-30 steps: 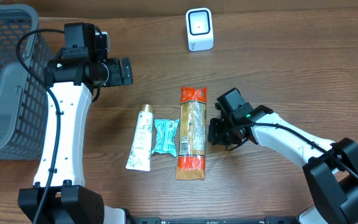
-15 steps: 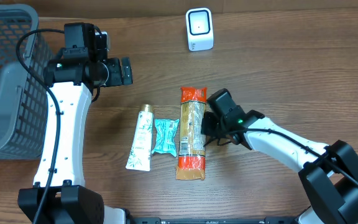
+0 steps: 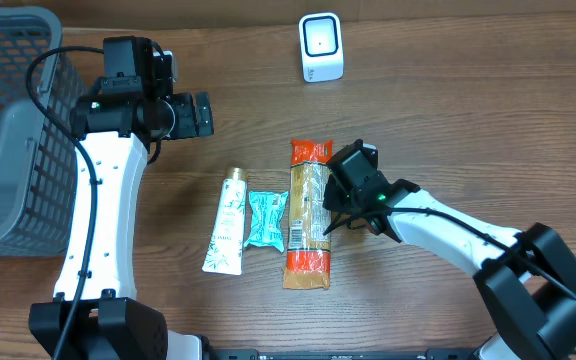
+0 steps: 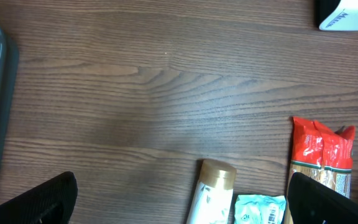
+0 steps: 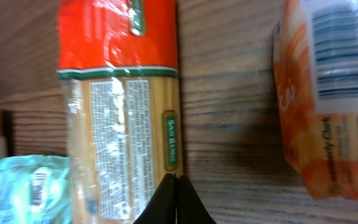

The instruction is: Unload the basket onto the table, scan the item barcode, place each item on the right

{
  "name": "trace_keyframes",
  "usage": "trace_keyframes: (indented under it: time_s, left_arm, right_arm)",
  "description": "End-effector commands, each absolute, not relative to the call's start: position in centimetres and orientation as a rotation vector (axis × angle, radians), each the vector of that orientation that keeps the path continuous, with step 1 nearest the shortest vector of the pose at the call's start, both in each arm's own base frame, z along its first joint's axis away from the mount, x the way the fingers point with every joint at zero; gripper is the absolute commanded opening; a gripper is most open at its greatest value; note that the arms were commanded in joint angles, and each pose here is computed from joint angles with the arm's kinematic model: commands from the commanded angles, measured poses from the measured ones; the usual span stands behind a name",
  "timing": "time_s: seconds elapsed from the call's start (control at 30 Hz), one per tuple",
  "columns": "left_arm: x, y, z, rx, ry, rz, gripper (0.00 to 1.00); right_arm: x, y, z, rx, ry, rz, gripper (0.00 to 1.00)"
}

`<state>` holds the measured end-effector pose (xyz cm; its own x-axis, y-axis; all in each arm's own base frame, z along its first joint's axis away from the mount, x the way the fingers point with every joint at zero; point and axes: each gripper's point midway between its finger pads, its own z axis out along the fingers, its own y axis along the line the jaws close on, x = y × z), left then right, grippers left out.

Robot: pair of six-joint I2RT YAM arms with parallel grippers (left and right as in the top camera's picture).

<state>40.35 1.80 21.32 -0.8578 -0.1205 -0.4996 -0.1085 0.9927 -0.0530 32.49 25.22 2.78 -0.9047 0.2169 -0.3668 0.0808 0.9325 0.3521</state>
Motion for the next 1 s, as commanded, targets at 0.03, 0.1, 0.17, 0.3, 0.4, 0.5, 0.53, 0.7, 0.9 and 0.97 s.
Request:
trace_keyframes:
  time_s: [0.03,0.1,0.17,0.3,0.4,0.5,0.53,0.7,0.9,0.97]
  left_arm:
    - [40.6,1.6,22.0,-0.17,2.59,-0.031,1.0]
    - [40.6,1.6,22.0,-0.17,2.59,-0.031,1.0]
    - [40.6,1.7,22.0,-0.171,2.59,-0.031,1.0]
    - [40.6,1.7,22.0,-0.171,2.59,-0.031,1.0]
    - [40.6,1.6,22.0,-0.171,2.59,-0.031,1.0]
    - [40.6,1.7,22.0,-0.171,2.59,-0.031,1.0]
    - [40.6,1.7,22.0,-0.171,2.59,-0.031,1.0]
    - [40.6,1.7,22.0,-0.171,2.59,-0.031,1.0]
    - [40.6,1.7,22.0,-0.171,2.59,-0.031,0.99]
    - [40.6,1.7,22.0,-0.171,2.59,-0.031,1.0]
  right_arm:
    - [32.2,26.3,2.3,0.191,2.692,0.47,0.04]
    - [31.9,26.8,2.4,0.172,2.694,0.482,0.04]
    - [31.4,27.6,2.5,0.144,2.704,0.521,0.04]
    - [30.0,30.1,2.9,0.059,2.711,0.617,0.04]
    - [29.5,31.4,3.3,-0.035,2.684,0.638,0.04]
    - [29.4,32.0,3.7,-0.074,2.663,0.648,0.04]
    - [29.6,32.2,3.9,-0.1,2.652,0.649,0.04]
    - [32.1,31.8,7.9,-0.187,2.583,0.625,0.04]
    - [35.3,28.6,16.7,-0.159,2.456,0.621,0.04]
    - [36.1,26.3,18.1,-0.092,2.456,0.598,0.04]
